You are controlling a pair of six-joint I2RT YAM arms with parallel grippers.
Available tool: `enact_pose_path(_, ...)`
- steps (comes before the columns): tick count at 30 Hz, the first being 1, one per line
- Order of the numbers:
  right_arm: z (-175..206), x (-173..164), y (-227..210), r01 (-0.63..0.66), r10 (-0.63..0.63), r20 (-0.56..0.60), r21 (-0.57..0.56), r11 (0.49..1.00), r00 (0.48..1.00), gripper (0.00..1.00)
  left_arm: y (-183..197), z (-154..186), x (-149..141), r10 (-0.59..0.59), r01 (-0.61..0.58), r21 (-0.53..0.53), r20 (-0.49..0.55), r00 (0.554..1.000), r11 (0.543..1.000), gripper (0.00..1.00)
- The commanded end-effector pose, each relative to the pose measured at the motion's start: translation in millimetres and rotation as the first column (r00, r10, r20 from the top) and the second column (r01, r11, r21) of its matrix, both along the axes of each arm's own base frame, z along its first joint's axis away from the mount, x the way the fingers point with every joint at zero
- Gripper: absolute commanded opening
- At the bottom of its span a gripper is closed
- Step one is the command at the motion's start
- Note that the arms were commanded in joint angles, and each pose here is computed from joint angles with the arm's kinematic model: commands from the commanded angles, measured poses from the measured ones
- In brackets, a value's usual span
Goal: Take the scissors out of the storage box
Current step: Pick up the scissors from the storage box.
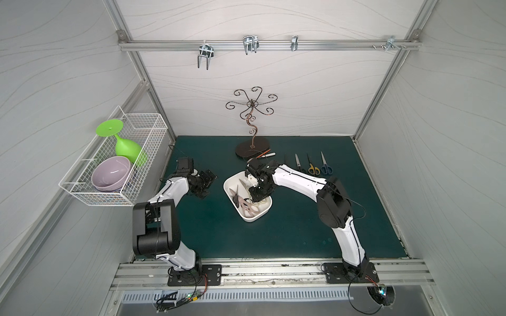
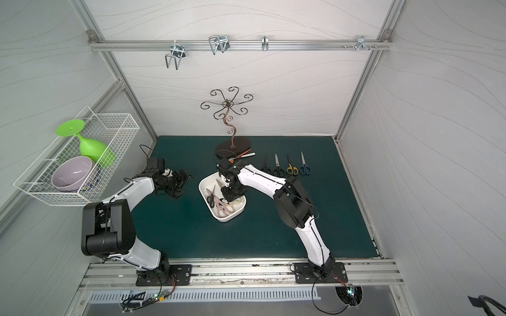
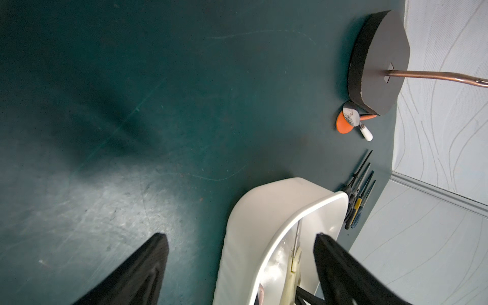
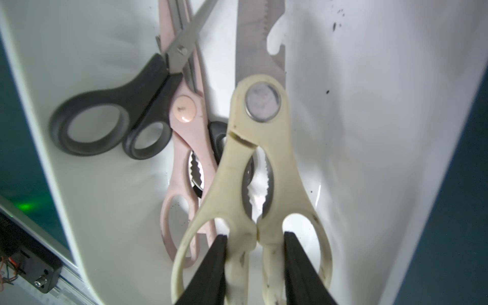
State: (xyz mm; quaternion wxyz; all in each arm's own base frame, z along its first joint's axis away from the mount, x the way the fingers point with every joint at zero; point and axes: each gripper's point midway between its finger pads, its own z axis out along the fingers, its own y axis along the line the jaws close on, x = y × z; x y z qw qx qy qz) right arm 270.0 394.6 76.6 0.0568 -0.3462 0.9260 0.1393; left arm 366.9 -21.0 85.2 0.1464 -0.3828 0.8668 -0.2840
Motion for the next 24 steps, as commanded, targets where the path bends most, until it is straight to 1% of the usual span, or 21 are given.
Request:
enact_pose_path(1, 34.1, -3.5, -2.6, 0.013, -0.013, 0.005, 0.047, 0.999, 1.0, 0.16, 0.5, -0.4, 3.6, 0.005, -0.004, -0.01, 0.012, 1.0, 1.0, 0.91)
enact_pose_path(7, 50.3, -4.1, 1.1, 0.019, -0.02, 0.016, 0.095, 0.995, 1.0, 0.16, 1.2, 0.6, 3.3, 0.003, -0.003, -0.003, 0.015, 1.0, 1.0, 0.91)
enact_pose_path(12, 71.9, 1.8, -1.9, 0.042, -0.05, 0.055, 0.137, 0.99, 0.997, 0.16, 4.3, 2.7, 2.9, 0.003, -0.003, 0.018, 0.019, 1.0, 1.0, 0.91)
enact_pose_path(19, 94.9, 19.0, -37.0, 0.156, -0.178, 0.13, 0.166, 0.974, 0.975, 0.15, 5.5, 5.8, 2.7, 0.004, -0.005, 0.028, 0.031, 1.0, 1.0, 0.91)
enact_pose_path(24, 99.3, 29.4, -76.4, 0.255, -0.278, 0.172, 0.143, 0.956, 0.945, 0.15, 2.6, 9.9, 1.9, 0.0, 0.0, 0.018, 0.046, 0.999, 1.0, 0.91)
